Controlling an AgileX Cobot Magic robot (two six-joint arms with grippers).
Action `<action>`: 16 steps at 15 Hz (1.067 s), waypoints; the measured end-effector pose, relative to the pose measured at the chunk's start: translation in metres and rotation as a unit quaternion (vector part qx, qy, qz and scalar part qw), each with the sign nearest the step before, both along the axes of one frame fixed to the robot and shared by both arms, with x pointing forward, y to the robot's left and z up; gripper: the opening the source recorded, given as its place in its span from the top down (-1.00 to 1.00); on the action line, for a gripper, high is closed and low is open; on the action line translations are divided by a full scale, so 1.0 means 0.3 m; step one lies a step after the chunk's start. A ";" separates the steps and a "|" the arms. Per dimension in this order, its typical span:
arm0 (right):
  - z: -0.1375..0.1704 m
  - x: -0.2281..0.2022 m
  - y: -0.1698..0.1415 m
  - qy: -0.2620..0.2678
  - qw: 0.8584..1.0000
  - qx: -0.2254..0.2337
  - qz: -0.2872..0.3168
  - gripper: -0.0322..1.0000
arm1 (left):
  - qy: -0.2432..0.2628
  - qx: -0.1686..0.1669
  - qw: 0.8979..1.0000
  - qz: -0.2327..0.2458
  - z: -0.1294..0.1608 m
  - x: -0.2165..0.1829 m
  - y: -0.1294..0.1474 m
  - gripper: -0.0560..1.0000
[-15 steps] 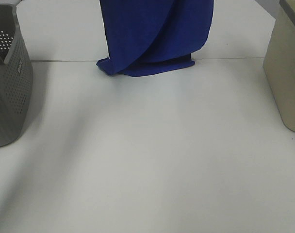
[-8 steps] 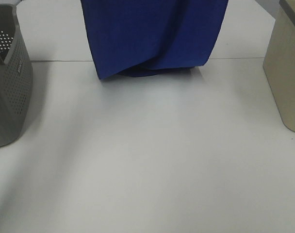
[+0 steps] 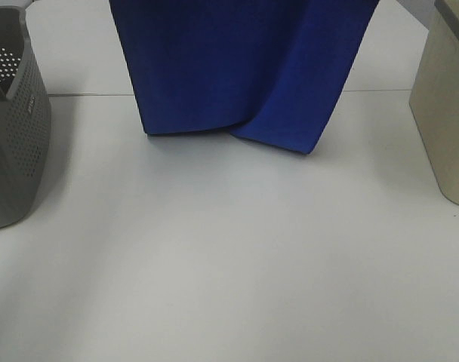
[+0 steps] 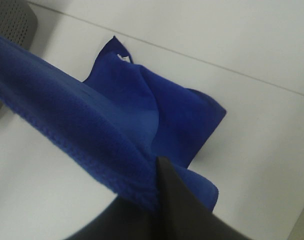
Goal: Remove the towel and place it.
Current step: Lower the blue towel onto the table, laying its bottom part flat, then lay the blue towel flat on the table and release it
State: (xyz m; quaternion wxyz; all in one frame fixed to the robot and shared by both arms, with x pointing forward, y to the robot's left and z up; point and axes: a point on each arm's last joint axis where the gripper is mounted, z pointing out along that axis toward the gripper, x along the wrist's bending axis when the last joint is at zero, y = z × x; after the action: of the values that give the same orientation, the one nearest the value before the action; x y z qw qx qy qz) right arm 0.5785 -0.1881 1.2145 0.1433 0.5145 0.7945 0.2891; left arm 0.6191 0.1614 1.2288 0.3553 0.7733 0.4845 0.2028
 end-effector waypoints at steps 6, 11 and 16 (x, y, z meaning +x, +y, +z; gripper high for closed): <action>-0.042 -0.215 -0.043 0.052 0.999 0.017 0.002 0.91 | 0.113 0.013 0.993 -0.018 -0.125 -0.261 0.052 0.89; -0.100 -0.387 -0.072 0.094 0.994 0.049 -0.009 0.91 | 0.136 -0.003 0.990 -0.026 -0.158 -0.418 0.091 0.89; -0.230 -0.537 -0.090 0.168 0.982 0.083 -0.023 0.91 | 0.190 -0.020 0.981 -0.033 -0.255 -0.532 0.112 0.89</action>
State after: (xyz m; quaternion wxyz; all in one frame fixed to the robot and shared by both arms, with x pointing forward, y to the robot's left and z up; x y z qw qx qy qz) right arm 0.4173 -0.2150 1.1456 -0.0286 0.5841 0.7684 0.2599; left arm 0.4596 0.1950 1.1522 0.2787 0.8059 0.5214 0.0308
